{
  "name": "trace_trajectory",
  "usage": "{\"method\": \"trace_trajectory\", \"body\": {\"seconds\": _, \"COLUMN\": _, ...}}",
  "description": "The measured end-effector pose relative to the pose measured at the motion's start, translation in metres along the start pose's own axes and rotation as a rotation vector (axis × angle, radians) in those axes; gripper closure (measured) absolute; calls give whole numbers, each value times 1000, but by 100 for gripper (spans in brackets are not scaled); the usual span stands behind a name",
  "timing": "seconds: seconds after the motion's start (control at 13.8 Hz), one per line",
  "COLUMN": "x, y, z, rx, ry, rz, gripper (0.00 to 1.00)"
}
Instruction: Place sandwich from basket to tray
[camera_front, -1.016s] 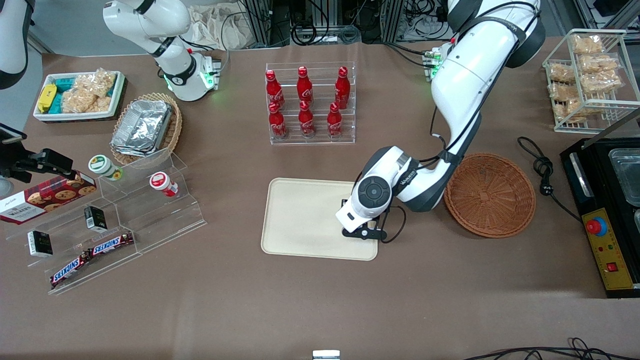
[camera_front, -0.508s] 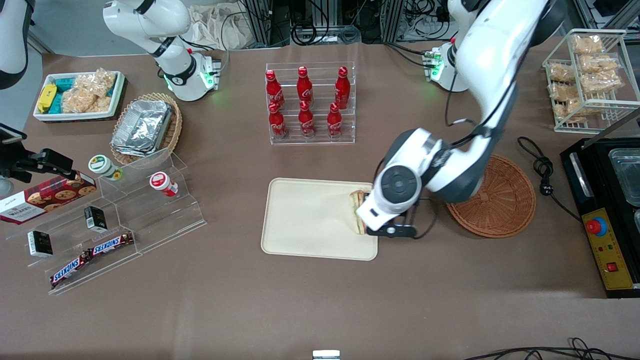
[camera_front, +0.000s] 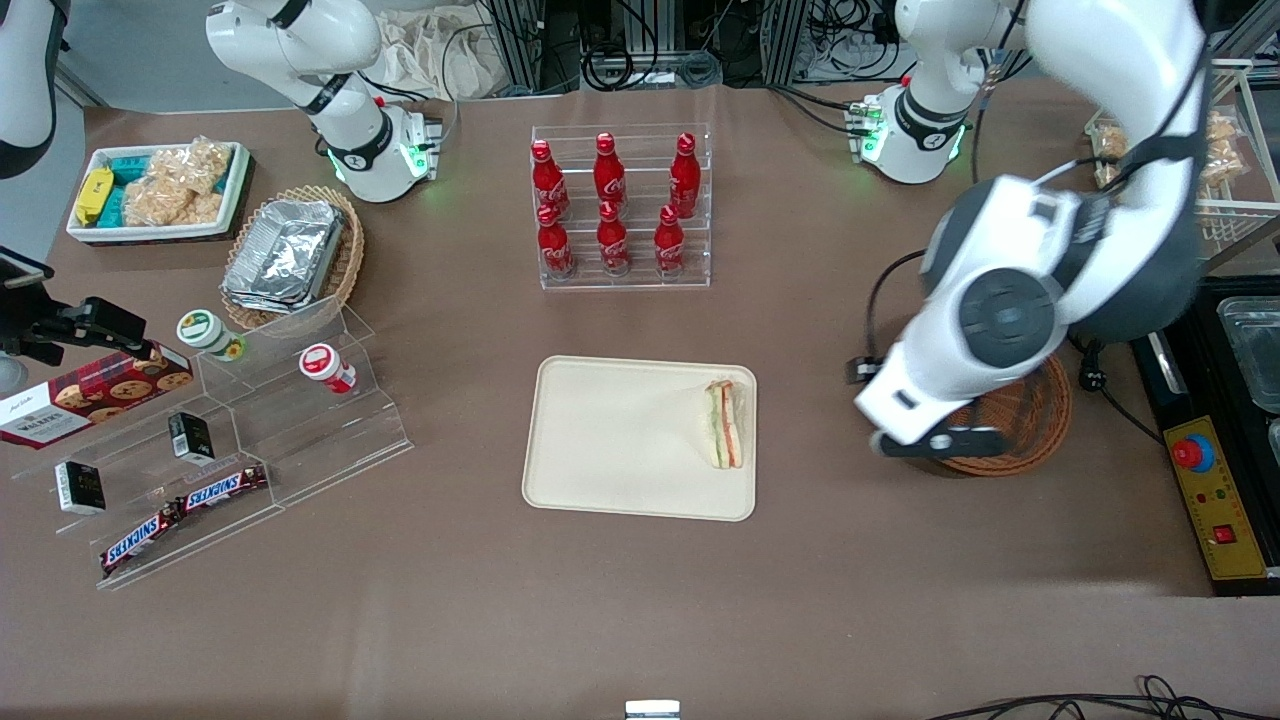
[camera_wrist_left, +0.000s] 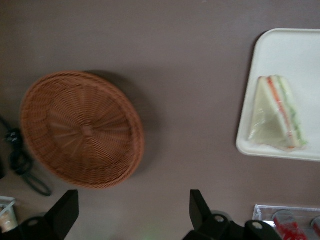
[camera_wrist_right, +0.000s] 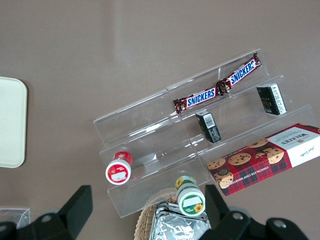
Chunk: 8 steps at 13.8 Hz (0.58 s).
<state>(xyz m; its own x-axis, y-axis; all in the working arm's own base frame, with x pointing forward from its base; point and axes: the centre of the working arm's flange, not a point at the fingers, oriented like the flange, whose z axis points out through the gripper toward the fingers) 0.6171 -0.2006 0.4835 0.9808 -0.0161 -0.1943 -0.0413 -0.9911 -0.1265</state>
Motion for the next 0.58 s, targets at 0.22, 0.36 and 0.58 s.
{"method": "trace_trajectory", "body": {"seconds": 0.22, "x": -10, "y": -62, "z": -26, "rx": -19, "ry": -12, "rz": 2, "gripper": 1}}
{"method": "trace_trajectory", "body": {"seconds": 0.36, "x": -14, "y": -87, "z": -34, "rx": -24, "ry": -8, "rz": -3, "gripper": 1}}
{"method": "trace_trajectory", "body": {"seconds": 0.58, "x": -16, "y": -110, "z": -42, "rx": -29, "ry": 5, "rz": -5, "gripper": 1}}
